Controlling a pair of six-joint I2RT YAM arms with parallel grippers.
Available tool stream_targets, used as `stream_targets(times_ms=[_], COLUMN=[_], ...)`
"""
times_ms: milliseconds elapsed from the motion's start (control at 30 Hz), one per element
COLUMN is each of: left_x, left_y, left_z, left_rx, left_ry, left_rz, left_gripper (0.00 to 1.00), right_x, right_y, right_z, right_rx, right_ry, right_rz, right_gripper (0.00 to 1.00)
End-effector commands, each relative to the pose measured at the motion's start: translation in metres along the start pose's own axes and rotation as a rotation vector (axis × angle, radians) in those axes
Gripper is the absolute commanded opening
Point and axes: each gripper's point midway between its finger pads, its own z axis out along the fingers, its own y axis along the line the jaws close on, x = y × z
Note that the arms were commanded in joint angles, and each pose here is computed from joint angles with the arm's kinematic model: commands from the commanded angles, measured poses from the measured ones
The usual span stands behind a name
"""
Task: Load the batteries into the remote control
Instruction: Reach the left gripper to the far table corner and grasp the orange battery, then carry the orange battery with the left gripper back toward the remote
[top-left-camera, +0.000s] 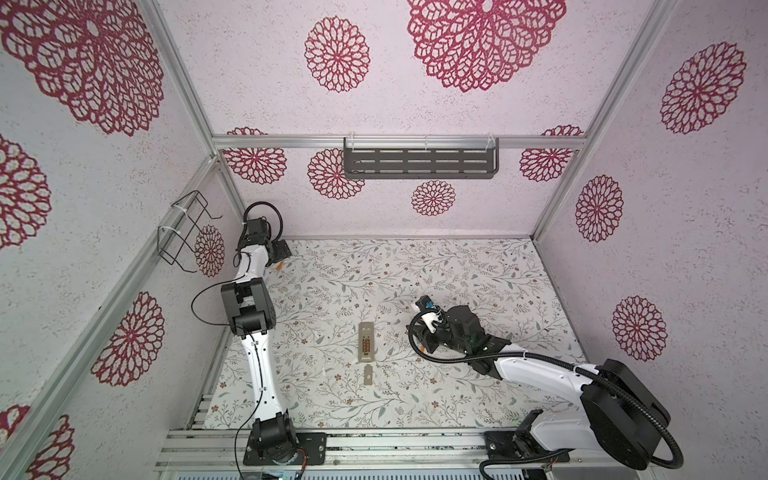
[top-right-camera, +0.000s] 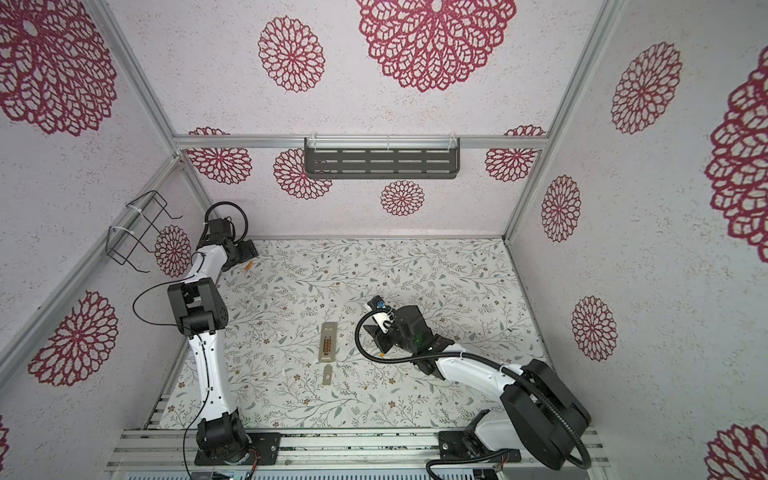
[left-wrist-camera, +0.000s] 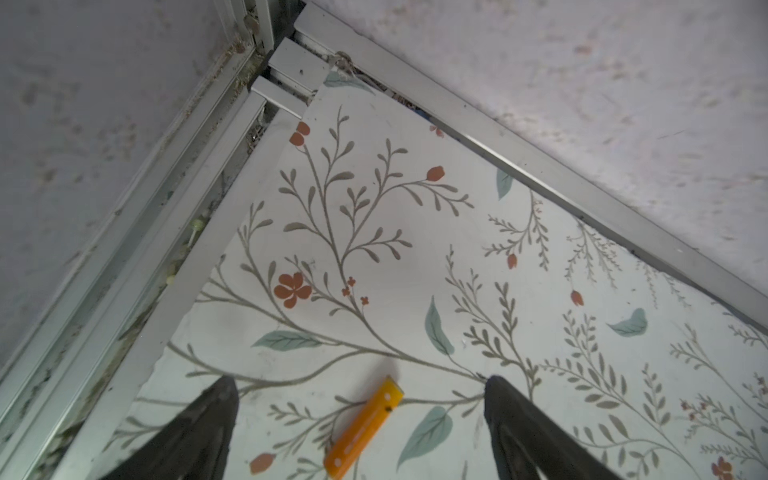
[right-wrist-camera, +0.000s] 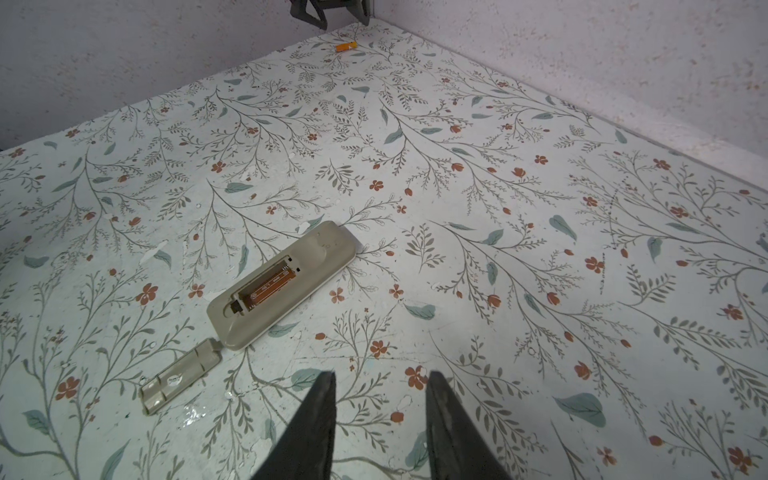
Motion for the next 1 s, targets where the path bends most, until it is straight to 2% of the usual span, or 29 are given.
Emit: stream_targets(times_ms=[0,233,367,967], left_x=[-0.006,0.020,0.023,0.040], left_y=[0.001,-0.004,-0.010,-0.029], left_z=[-0.008,0.001,0.002,0.003], left_rx=[0.059,0.124,0.145,0.126], left_ry=[-0.002,0.076,0.090,0.131], left_rz=[0.059,0.093,0.101,0.195], left_gripper=[0.93,0.84,0.81,0.57], right_x=[-0.021,-0.025,-0.024,-0.028], right_y=[-0.001,-0.007,-0.010,-0.015], right_z=[-0.002,-0.007,-0.008,-0.014], right_rx=[-0.015,0.000,0.011,0.036], right_ry=[-0.070,-0.086,-0.089,-0.098], right_rz=[0.009,0.015,0.017,0.018], right_gripper=[0.38,0.38,0.38,0.38])
